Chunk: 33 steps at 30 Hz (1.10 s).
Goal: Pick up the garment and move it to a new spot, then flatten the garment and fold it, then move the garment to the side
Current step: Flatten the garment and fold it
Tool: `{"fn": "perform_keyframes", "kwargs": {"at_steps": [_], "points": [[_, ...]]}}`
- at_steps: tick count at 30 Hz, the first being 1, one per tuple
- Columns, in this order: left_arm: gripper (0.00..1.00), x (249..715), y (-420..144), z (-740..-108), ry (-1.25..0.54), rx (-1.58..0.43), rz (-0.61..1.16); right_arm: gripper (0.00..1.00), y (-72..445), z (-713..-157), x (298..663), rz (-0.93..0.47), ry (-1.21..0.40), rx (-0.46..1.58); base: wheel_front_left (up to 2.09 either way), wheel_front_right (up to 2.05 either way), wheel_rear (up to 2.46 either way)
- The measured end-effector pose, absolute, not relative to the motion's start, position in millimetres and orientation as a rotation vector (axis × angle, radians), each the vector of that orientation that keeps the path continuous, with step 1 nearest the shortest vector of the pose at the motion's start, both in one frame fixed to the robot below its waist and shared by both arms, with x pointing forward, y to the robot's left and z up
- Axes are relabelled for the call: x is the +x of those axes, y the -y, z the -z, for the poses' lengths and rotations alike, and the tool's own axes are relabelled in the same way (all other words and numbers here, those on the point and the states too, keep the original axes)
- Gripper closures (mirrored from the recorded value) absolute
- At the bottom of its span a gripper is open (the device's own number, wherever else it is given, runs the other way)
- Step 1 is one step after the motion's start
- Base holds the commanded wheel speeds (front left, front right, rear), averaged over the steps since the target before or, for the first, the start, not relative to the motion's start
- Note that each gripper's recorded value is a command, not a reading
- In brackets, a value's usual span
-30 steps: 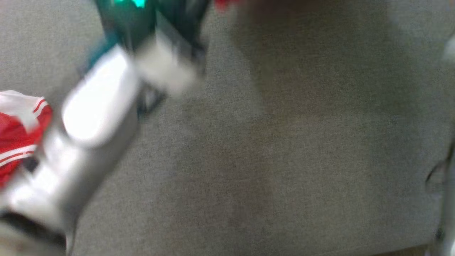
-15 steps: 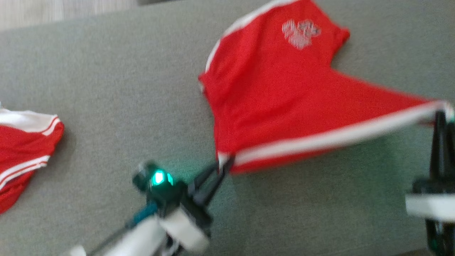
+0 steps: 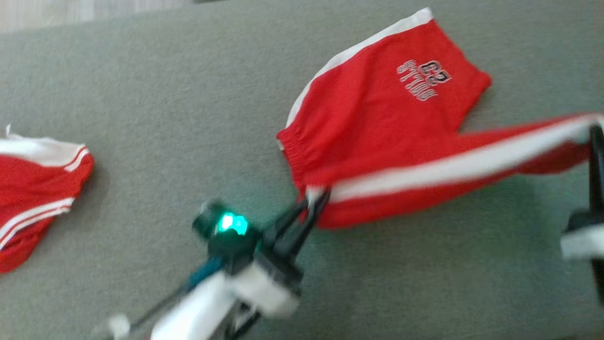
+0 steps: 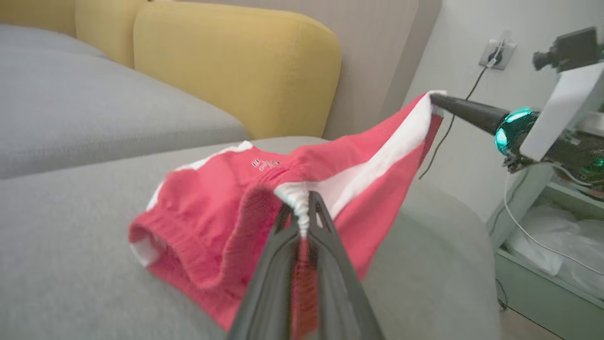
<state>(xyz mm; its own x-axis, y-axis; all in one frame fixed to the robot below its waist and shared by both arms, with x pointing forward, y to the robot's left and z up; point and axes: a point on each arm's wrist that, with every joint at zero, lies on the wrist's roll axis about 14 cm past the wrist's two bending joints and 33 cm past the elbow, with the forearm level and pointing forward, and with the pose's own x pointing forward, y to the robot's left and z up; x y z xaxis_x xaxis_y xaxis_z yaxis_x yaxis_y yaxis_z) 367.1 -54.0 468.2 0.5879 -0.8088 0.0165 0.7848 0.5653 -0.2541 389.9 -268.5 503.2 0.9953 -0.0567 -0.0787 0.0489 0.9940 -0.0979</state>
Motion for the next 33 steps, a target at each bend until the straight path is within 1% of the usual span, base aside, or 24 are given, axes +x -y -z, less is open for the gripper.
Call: {"fn": "perform_keyframes", "kwargs": {"at_steps": [4, 8, 9, 12, 16, 20, 23, 24, 25, 26, 27, 28, 33], "points": [[1.00, 411, 54, -473, -0.071, -0.213, 0.887, 1.00, 265, -494, 445, -0.040, -0.118, -0.157, 0.00, 0.00, 0.00], [1.00, 444, 44, -461, -0.090, -0.187, 0.821, 1.00, 249, -486, 496, -0.139, -0.149, -0.207, 0.00, 0.00, 0.00], [1.00, 444, 44, -461, -0.090, -0.187, 0.821, 1.00, 249, -486, 496, -0.139, -0.149, -0.207, 0.00, 0.00, 0.00], [1.00, 462, 39, -457, -0.098, -0.184, 0.776, 1.00, 234, -475, 527, -0.202, -0.194, -0.234, 0.00, 0.00, 0.00], [1.00, 482, 30, -449, -0.120, -0.182, 0.724, 1.00, 217, -451, 555, -0.261, -0.266, -0.251, 0.00, 0.00, 0.00], [1.00, 499, 17, -435, -0.154, -0.166, 0.655, 1.00, 206, -431, 576, -0.286, -0.311, -0.260, 0.00, 0.00, 0.00], [1.00, 503, 11, -423, -0.190, -0.167, 0.630, 1.00, 204, -421, 589, -0.288, -0.320, -0.258, 0.00, 0.00, 0.00], [0.98, 503, 8, -419, -0.202, -0.165, 0.624, 1.00, 203, -417, 592, -0.291, -0.324, -0.260, 0.00, 0.00, 0.00], [0.74, 504, 5, -415, -0.213, -0.163, 0.609, 1.00, 201, -413, 594, -0.292, -0.329, -0.252, 0.00, 0.00, 0.00], [0.45, 503, 3, -411, -0.224, -0.165, 0.602, 0.88, 199, -410, 595, -0.293, -0.334, -0.239, 0.00, 0.00, 0.00], [0.00, 503, 1, -409, -0.236, -0.178, 0.591, 0.23, 195, -407, 596, -0.297, -0.332, -0.224, 0.00, 0.00, 0.00], [0.00, 504, 0, -407, -0.243, -0.191, 0.580, 0.00, 192, -405, 596, -0.298, -0.326, -0.206, 0.00, 0.00, 0.00], [0.00, 504, -2, -414, -0.223, -0.182, 0.558, 0.00, 181, -404, 592, -0.298, -0.288, -0.107, 0.00, 0.00, 0.00]]}}
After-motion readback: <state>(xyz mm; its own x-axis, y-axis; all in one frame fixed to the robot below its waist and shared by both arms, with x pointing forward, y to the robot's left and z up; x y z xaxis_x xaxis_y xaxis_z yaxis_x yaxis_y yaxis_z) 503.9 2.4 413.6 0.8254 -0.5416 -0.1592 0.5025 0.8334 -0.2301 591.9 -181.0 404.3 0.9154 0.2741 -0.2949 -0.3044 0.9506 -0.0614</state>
